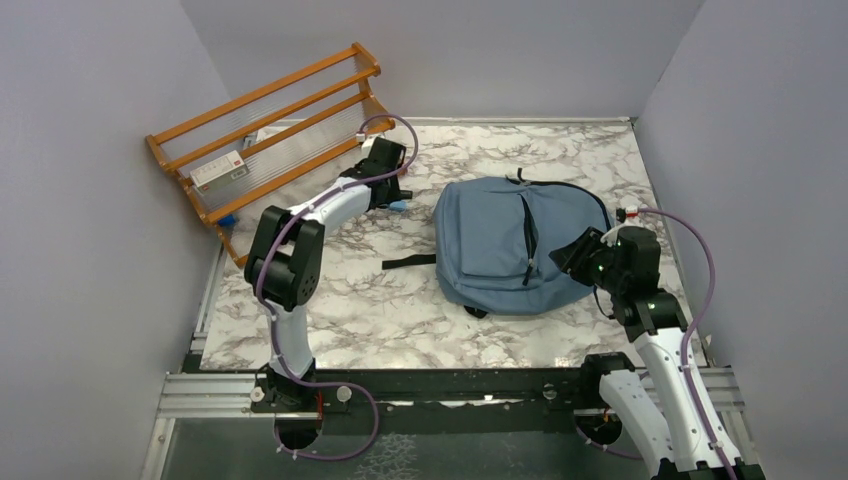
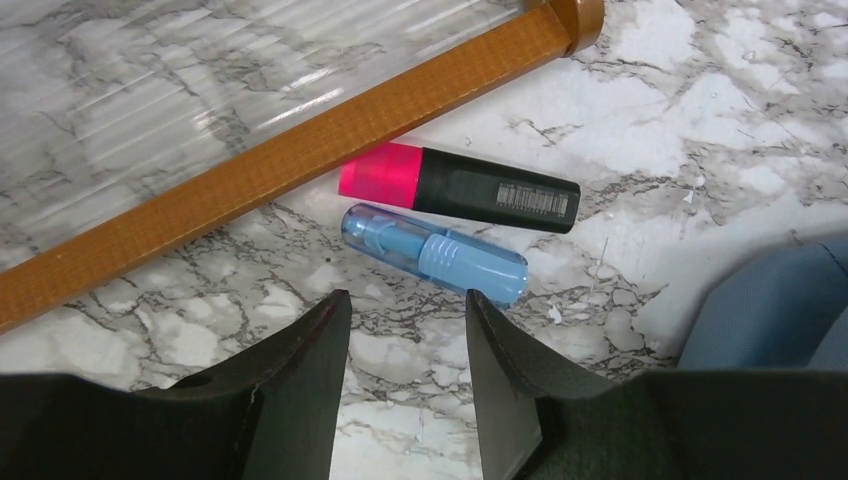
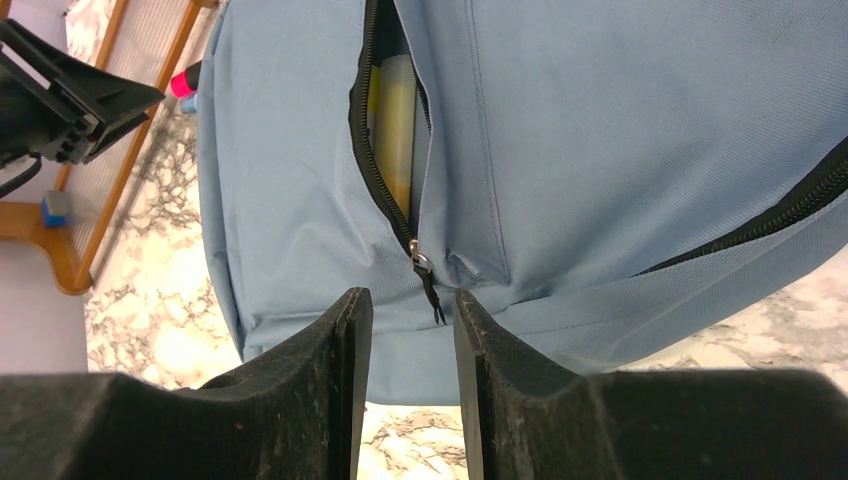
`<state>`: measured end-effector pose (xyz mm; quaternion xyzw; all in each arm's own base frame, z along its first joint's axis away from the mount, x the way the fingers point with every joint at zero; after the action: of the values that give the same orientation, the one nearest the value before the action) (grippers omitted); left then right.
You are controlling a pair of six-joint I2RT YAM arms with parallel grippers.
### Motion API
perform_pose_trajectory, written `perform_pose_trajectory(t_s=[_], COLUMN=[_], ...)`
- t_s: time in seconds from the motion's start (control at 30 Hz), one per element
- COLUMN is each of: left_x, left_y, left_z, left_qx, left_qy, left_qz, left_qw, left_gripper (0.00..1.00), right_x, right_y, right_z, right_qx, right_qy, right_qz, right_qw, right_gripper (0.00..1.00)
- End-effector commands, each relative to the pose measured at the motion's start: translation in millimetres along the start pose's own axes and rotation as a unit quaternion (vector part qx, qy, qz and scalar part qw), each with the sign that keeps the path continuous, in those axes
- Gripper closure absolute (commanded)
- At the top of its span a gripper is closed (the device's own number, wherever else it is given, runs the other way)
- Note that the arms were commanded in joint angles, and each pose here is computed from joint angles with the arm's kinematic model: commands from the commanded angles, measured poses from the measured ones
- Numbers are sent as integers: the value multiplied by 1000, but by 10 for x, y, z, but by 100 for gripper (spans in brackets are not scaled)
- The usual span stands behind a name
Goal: Pack the student bag
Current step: Adjust the stationery at the center of the board.
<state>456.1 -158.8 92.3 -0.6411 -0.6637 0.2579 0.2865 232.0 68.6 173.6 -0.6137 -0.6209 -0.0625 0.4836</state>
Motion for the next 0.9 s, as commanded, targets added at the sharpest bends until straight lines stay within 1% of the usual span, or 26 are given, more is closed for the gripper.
perform_pose_trajectory(t_s=[0.0, 0.27, 0.57, 0.87], left_x=[-80, -166, -305, -449], left_y=[103, 192, 393, 615], left_z=[-169, -312, -408, -489], left_qx=[-17, -30, -31, -34], left_qy=[-13, -15, -19, 16], left_qz=[13, 24, 36, 59], left_qw=[1000, 999, 999, 998], left_gripper=[53, 53, 52, 53], right_x=[-16, -20, -38, -41], right_y=[5, 18, 47, 55], right_z=[67, 77, 98, 101], right_qx=[13, 16, 23, 25], right_qy=[-8, -8, -8, -8], right_qz=[-6, -6, -3, -2], right_qw=[1000, 1000, 1000, 1000], right_gripper=[60, 59, 60, 59])
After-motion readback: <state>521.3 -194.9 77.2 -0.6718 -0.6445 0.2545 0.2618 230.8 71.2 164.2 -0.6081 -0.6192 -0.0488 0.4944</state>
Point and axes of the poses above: each gripper's point midway between its finger pads, its own y axis out along the fingers, its own x axis along the line the jaws close on, z = x × y, the point moved 1 cm from there along -y, back along the fingers, and after that the axes turned 13 degrees about y, right-handed, at the moved point
